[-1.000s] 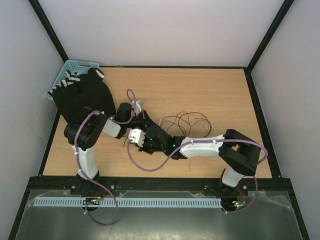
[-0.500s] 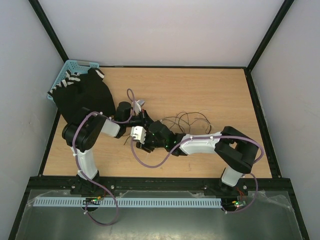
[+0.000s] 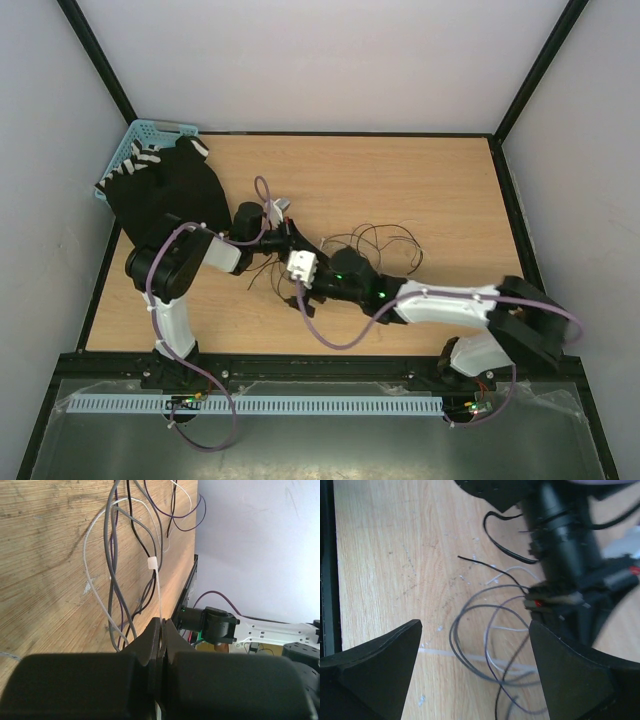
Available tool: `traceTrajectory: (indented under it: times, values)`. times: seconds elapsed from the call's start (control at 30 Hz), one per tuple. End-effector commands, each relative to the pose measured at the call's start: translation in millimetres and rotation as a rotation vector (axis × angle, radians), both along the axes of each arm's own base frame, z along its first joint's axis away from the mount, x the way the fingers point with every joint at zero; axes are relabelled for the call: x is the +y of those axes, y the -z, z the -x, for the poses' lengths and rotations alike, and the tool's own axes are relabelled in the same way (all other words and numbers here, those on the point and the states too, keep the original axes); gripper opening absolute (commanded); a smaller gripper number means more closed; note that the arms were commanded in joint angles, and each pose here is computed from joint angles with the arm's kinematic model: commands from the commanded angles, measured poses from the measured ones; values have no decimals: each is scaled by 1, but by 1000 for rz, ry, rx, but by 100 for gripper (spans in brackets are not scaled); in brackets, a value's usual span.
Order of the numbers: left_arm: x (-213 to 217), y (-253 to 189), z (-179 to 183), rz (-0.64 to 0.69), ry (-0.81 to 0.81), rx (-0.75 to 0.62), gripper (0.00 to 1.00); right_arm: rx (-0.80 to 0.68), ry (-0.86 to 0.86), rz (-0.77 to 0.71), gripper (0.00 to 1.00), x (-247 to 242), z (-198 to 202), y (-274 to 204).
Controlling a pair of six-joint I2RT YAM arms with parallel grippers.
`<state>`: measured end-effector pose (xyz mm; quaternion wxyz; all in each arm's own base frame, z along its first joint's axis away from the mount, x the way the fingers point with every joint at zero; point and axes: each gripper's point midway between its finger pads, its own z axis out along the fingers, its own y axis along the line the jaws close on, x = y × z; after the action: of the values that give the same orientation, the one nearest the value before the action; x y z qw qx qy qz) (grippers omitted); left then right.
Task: Zip-tie the wires
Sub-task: Adjust the cable at the center of the board.
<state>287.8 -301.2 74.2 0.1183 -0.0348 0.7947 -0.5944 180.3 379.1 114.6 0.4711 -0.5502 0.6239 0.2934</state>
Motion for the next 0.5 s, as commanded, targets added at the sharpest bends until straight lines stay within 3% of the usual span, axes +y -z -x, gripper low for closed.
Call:
traceTrajectory:
  times: [0.0, 0.17, 0.47]
  values:
    - [-1, -3, -7, 10, -2, -15, 0, -136, 102, -126, 99, -32, -8, -30]
    - [-2, -5, -7, 15, -6, -5, 0, -398, -7, -156, 99, -63, 9, -17]
    - [-2, -14, -9, 25, -22, 2, 0, -590, 5, 37, 99, -70, -14, 16]
